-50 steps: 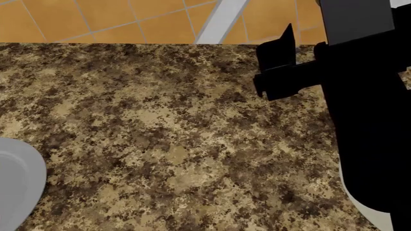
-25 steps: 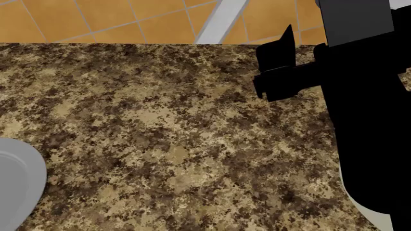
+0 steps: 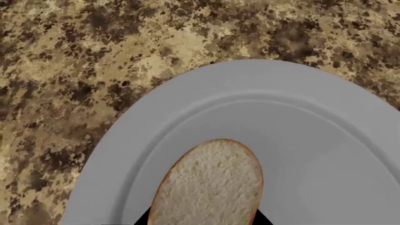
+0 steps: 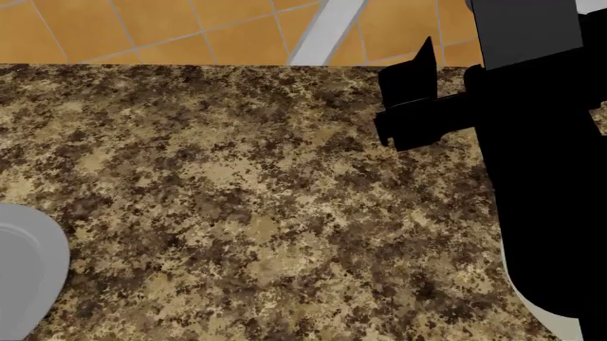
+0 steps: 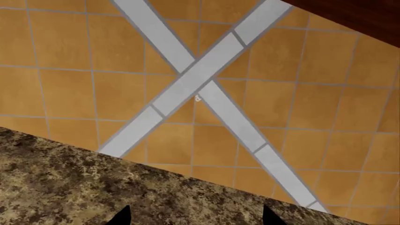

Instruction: Place all breads on the cutting board.

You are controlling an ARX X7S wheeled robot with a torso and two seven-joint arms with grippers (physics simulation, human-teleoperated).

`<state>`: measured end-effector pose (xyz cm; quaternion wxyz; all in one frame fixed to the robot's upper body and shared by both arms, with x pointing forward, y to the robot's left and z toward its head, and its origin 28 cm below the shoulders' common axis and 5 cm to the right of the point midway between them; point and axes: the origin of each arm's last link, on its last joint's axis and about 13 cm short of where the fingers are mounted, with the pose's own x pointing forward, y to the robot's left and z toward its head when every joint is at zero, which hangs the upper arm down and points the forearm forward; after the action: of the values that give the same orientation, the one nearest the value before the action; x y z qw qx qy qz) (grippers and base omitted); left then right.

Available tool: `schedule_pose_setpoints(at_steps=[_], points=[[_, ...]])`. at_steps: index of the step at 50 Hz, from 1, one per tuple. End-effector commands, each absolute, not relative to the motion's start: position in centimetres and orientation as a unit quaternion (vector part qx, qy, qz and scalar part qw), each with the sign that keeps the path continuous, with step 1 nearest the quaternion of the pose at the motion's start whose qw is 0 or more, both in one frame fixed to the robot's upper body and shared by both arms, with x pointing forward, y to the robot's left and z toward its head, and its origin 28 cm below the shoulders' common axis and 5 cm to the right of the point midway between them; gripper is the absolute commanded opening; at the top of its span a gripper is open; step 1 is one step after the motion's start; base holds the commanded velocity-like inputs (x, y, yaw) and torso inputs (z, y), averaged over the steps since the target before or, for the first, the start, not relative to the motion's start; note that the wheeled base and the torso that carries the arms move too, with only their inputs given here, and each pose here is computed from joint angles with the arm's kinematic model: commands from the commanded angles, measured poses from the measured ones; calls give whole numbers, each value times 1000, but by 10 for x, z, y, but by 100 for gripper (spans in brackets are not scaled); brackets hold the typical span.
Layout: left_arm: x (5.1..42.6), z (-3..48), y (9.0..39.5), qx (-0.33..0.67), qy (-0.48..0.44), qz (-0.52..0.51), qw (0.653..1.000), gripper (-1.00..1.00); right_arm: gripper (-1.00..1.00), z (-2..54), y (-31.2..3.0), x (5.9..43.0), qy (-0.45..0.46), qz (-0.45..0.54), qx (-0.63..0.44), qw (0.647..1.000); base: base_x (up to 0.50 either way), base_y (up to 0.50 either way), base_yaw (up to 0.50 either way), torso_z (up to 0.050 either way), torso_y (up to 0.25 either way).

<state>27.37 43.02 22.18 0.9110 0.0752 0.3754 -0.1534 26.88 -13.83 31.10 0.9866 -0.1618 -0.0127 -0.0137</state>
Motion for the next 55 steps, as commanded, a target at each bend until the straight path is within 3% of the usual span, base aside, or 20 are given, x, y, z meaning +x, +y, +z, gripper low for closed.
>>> schedule_pose_setpoints(at_steps=[1, 33, 55], points=[[274, 207, 427, 79, 399, -151, 901, -100, 100, 311, -139, 269, -13, -14, -163, 986, 11, 0, -3, 0, 0], [243, 269, 386, 90, 205, -160, 961, -100, 100, 310, -145, 262, -12, -35, -164, 986, 0, 0, 0, 0, 0], [194, 289, 344, 21, -25, -76, 997, -100, 100, 323, -167, 231, 21, -77, -166, 983, 0, 0, 0, 0, 0]])
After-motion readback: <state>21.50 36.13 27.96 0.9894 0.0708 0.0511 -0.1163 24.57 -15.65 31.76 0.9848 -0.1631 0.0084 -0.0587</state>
